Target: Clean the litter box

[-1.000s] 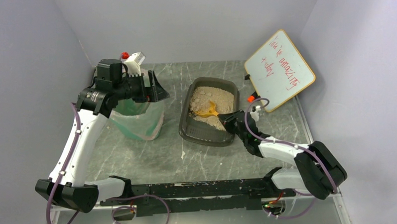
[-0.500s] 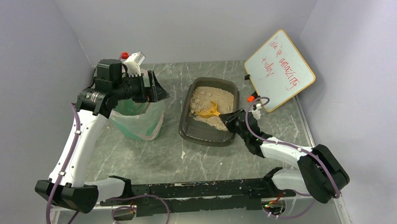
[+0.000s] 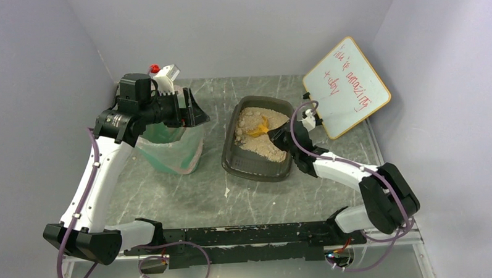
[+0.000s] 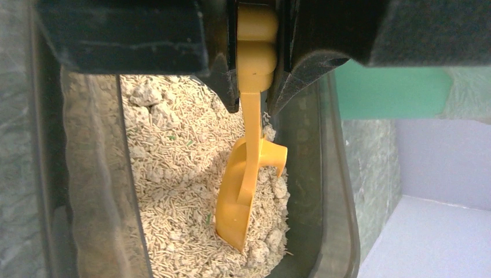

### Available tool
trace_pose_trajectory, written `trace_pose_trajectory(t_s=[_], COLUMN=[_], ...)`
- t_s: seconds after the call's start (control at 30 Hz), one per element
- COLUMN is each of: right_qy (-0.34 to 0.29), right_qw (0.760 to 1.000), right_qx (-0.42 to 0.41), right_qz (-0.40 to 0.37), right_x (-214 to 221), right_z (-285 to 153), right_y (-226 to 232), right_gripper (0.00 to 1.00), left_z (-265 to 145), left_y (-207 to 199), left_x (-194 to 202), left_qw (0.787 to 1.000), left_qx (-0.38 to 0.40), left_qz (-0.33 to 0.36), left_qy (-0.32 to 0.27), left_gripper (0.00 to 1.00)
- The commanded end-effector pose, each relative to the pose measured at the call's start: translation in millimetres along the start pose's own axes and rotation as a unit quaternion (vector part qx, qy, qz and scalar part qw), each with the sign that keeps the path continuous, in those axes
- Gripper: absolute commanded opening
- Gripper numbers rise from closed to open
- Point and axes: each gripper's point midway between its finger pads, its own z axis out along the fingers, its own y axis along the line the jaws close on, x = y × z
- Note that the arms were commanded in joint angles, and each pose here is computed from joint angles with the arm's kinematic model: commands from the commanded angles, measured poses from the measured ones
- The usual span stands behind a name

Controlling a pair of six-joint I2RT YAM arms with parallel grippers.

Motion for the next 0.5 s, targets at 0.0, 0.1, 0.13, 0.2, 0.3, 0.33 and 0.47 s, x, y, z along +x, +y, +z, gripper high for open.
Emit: trace_pose_trajectory(t_s=[0.0,0.1,0.13,0.2,0.3,0.33,0.47], right_qy=[0.015,0.021,0.023,0.027,0.034,0.036,0.032], right_qw=[1.0,1.0,1.0,0.999,0.999,0.999,0.998], right_qx=[0.019,0.009,0.005,0.0,-0.011,-0.013,-0.043], right_qz=[-0.015,0.002,0.011,0.023,0.036,0.037,0.032], right_x=[16.9,25.0,27.7,33.1,41.5,44.0,46.3], right_z=[11.3,18.2,20.1,23.9,27.3,27.2,21.5], right_y=[-24.8,-26.4,-26.4,-28.2,-31.6,-34.6,-35.2], right_gripper=[0.0,0.0,0.0,0.0,0.0,0.0,0.0], left_z=[-3.2,-2.3,-2.3,-2.7,-3.6,-4.5,-5.6], left_y=[-7.8,-10.0,-10.9,-13.0,-15.9,-16.5,-16.7], left_x=[-6.3,-5.5,-5.2,-4.8,-4.1,-4.3,-3.3], left_qw=[0.999,0.999,0.999,0.999,0.999,0.999,0.999], left_qx=[0.018,0.021,0.021,0.024,0.026,0.026,0.025], left_qz=[0.028,0.032,0.033,0.038,0.042,0.044,0.047], left_qy=[-0.014,-0.012,-0.011,-0.011,-0.011,-0.012,-0.011], left_gripper=[0.92,0.92,0.92,0.92,0.92,0.92,0.92])
